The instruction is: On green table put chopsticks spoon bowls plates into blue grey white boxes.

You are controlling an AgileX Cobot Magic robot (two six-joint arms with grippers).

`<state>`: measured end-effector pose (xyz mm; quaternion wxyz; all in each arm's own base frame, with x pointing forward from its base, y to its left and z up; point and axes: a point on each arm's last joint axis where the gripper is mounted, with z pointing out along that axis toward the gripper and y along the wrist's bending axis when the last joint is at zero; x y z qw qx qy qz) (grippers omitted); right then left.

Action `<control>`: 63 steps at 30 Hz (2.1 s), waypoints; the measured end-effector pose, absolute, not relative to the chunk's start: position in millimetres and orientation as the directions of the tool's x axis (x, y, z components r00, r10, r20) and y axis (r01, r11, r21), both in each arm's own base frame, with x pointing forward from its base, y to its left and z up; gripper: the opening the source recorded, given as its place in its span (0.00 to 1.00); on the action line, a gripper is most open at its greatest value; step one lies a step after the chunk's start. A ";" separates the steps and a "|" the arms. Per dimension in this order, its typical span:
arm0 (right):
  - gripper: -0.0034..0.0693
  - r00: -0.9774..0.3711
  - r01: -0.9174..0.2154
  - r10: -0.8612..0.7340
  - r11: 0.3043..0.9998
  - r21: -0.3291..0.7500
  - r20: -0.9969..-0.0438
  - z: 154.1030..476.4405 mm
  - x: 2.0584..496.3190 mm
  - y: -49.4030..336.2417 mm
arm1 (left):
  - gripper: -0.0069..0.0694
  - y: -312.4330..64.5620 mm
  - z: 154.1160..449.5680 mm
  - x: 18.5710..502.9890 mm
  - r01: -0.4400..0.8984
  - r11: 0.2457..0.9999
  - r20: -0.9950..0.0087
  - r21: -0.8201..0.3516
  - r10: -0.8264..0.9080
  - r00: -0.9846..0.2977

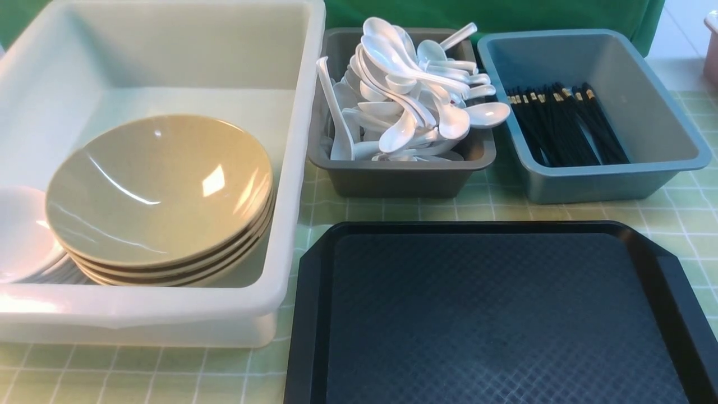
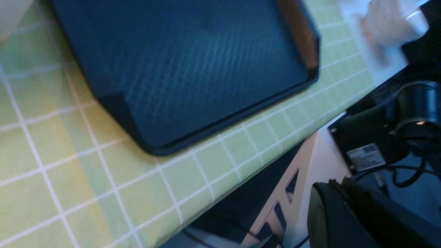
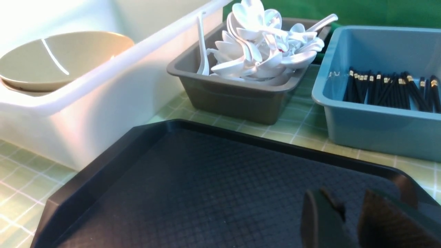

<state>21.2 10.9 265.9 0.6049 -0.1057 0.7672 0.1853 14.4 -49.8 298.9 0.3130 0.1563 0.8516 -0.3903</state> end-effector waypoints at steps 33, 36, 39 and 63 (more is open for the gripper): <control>0.31 -0.246 -0.386 0.064 0.909 0.158 -0.967 265.9 20.9 10.8 | 0.09 -2.8 185.3 52.3 0.087 0.987 -0.961 0.134 0.151 -0.232; 0.32 -0.246 -0.386 0.064 0.909 0.158 -0.967 265.9 20.9 10.8 | 0.09 -3.7 175.4 52.6 0.094 0.990 -0.955 0.105 0.127 -0.267; 0.32 -0.246 -0.386 0.064 0.909 0.158 -0.967 265.9 20.9 10.8 | 0.09 -3.5 175.4 52.6 0.090 0.991 -0.956 0.100 0.121 -0.268; 0.34 -0.251 -0.381 0.057 0.912 0.153 -0.966 265.1 20.9 10.5 | 0.09 -2.8 175.4 52.6 0.072 0.993 -0.957 0.090 0.106 -0.270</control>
